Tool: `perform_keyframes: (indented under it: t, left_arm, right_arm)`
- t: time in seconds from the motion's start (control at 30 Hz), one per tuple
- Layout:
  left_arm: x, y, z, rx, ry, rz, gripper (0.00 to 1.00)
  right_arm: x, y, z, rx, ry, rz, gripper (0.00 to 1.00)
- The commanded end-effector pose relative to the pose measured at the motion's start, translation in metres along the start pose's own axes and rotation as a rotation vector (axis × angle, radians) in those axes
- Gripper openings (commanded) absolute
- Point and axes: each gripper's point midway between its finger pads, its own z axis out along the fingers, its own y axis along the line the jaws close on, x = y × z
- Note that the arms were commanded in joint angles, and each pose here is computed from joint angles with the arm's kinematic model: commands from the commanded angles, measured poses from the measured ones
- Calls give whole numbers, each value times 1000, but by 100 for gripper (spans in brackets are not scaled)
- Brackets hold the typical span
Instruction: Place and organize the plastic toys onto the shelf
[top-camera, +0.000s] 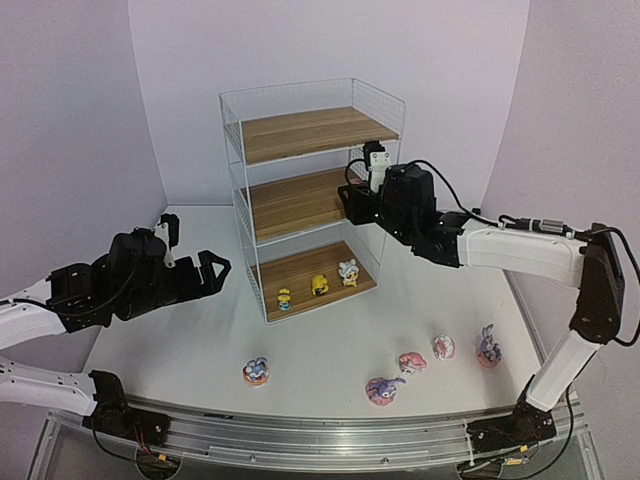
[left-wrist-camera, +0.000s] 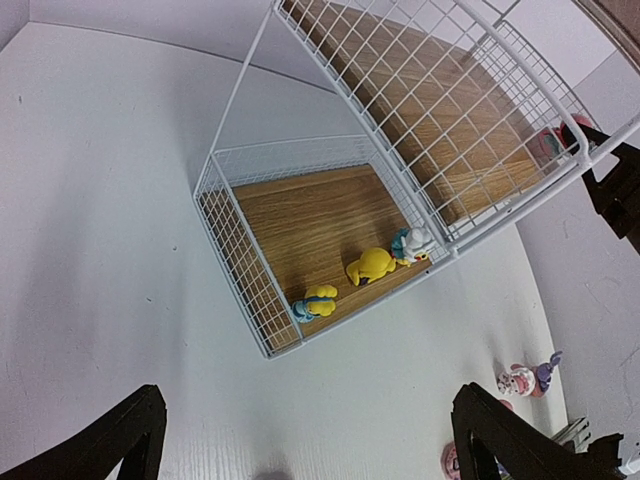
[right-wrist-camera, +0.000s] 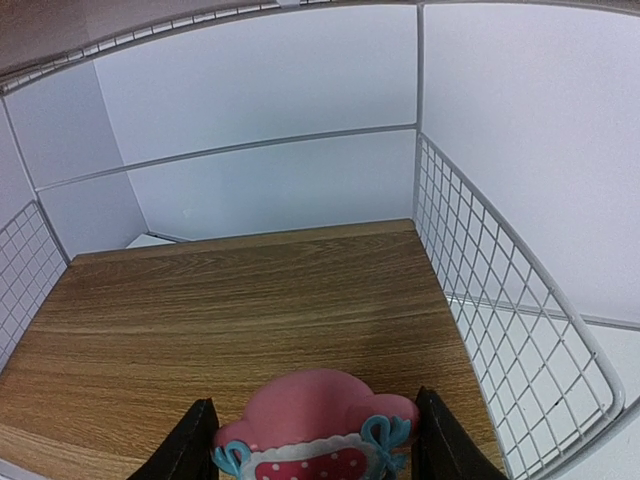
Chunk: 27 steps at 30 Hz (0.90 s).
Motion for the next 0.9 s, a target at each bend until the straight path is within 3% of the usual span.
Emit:
perform_keyframes:
  t: [0.0, 0.37, 0.63, 0.87]
  left_arm:
    - [-5, -1, 0, 3, -28, -22, 100]
    - [-6, 1, -2, 1, -32, -30, 100]
    - [-8, 1, -4, 2, -38, -29, 100]
    - [-10, 1, -6, 3, -44, -30, 100]
  right_arm:
    - [-1, -1, 6, 20, -33, 7, 40]
    - [8, -4, 7, 36, -23, 5, 47]
    - [8, -5, 5, 37, -22, 13, 62]
    - [9, -6, 5, 39, -21, 19, 66]
